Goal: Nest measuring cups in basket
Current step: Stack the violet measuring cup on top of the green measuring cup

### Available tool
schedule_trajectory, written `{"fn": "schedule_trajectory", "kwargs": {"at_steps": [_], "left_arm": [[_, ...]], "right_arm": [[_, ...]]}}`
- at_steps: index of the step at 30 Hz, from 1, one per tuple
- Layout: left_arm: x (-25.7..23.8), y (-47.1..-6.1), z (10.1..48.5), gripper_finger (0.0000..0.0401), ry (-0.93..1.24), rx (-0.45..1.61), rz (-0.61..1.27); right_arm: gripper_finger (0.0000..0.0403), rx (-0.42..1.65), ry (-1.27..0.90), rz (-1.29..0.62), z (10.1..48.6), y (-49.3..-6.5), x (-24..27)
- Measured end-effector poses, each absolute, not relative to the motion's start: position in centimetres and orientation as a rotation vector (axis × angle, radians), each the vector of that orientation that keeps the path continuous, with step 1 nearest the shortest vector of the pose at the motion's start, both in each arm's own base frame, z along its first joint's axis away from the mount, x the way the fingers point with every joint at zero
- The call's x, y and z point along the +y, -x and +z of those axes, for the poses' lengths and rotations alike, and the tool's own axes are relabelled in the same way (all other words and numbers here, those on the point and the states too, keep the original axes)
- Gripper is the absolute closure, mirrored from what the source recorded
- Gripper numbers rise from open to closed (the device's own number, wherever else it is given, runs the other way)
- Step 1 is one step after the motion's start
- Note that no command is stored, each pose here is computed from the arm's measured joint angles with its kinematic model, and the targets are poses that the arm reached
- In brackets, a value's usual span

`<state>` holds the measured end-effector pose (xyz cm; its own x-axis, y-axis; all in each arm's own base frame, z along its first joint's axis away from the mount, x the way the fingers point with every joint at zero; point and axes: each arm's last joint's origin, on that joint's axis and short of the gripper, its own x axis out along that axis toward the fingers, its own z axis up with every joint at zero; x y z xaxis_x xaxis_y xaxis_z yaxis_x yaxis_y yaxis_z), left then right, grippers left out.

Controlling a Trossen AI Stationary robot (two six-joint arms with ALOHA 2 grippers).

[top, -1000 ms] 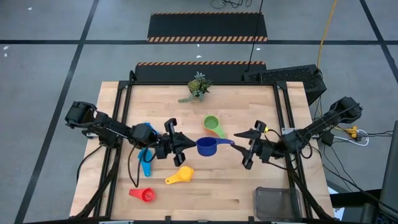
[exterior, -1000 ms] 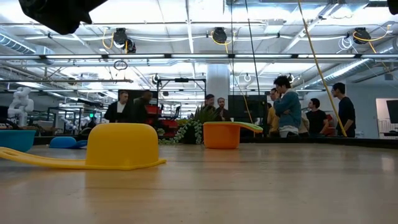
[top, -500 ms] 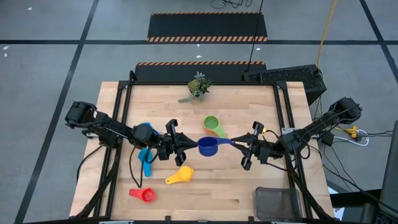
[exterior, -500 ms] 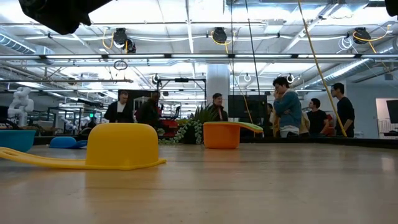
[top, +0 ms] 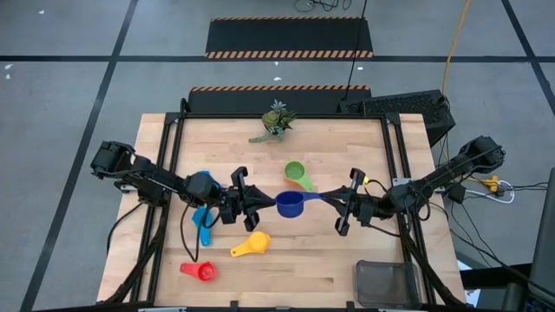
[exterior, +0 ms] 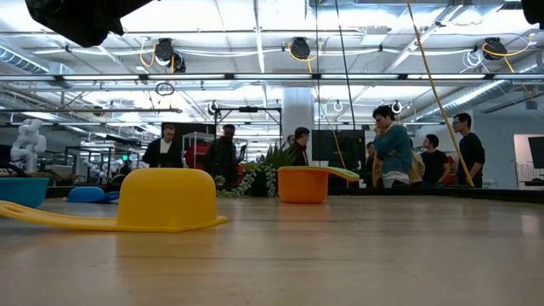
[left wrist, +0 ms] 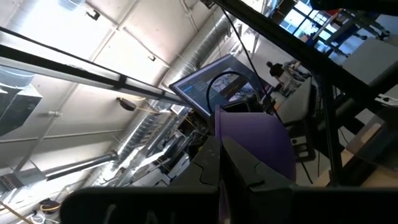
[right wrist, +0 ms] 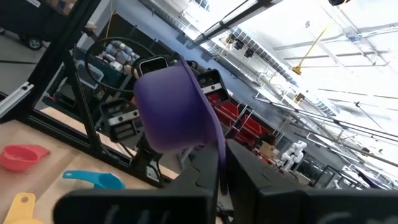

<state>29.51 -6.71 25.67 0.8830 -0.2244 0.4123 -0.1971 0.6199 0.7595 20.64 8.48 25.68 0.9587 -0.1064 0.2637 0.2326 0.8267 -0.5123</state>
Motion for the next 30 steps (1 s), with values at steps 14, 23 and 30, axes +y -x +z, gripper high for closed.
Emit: {"fn": "schedule_trajectory", "kwargs": {"at_steps": [14,23,30], "left_arm": [[-6.9,-29.5,25.5,0.0313,-0.800,-0.426,0.060],[-7.6,-28.0,26.9,0.0164,-0.596,-0.268,0.425],[-7.1,-26.6,27.8,0.0161,-0.316,-0.167,0.481]], "right_arm": [[0.0402,-0.195,0.593,-0.247,25.7,-20.5,8.4],[0.0403,-0.134,0.658,-0.358,26.1,-19.6,8.8],[0.0403,-0.093,0.711,-0.411,26.2,-19.6,8.7]]}}
